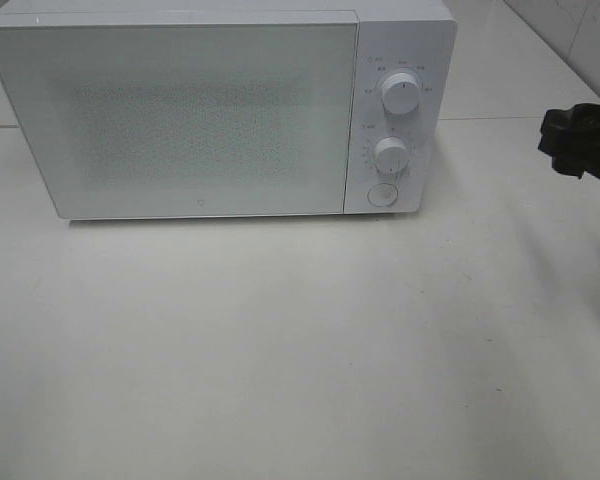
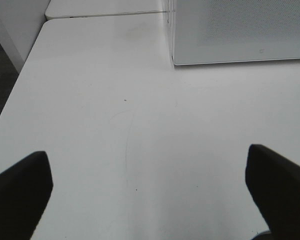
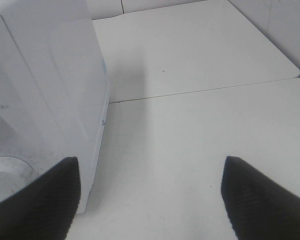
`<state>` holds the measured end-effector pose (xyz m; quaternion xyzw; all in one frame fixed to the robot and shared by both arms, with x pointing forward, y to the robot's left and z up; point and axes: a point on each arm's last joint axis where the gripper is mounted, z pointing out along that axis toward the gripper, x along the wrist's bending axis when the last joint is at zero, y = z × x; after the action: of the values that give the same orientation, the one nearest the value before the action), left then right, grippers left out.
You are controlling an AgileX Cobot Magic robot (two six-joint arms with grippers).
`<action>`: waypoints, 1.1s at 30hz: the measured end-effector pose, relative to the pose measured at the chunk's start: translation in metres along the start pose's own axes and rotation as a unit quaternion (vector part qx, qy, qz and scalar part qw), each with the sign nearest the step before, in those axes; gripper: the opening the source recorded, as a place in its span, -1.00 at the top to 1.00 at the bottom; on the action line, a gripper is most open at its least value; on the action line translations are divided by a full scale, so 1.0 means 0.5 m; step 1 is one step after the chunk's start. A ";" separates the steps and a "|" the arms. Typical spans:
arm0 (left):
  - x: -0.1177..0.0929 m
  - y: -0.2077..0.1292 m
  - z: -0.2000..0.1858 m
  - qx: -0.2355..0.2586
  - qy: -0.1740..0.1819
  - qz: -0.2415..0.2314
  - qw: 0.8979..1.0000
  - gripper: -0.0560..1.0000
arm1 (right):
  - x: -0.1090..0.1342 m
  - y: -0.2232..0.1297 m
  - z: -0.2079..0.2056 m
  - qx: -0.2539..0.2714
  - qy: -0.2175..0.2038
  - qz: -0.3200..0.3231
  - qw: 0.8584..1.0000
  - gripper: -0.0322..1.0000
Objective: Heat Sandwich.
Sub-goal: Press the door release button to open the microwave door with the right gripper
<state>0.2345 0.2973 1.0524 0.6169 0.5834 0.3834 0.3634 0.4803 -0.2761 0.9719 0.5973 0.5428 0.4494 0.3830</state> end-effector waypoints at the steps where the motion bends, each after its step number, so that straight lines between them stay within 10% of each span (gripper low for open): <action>1: 0.000 0.000 0.000 0.000 0.000 0.000 1.000 -0.95 | 0.000 0.000 0.000 0.000 0.000 0.000 1.000 -0.54; 33: 0.000 0.000 0.000 0.000 0.000 0.000 1.000 -0.95 | 0.212 -0.161 -0.014 0.026 0.010 -0.067 0.997 -0.54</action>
<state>0.2345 0.2973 1.0524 0.6169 0.5834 0.3834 0.3634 0.4497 -0.1616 0.9108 0.5650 0.5971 0.4144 0.3906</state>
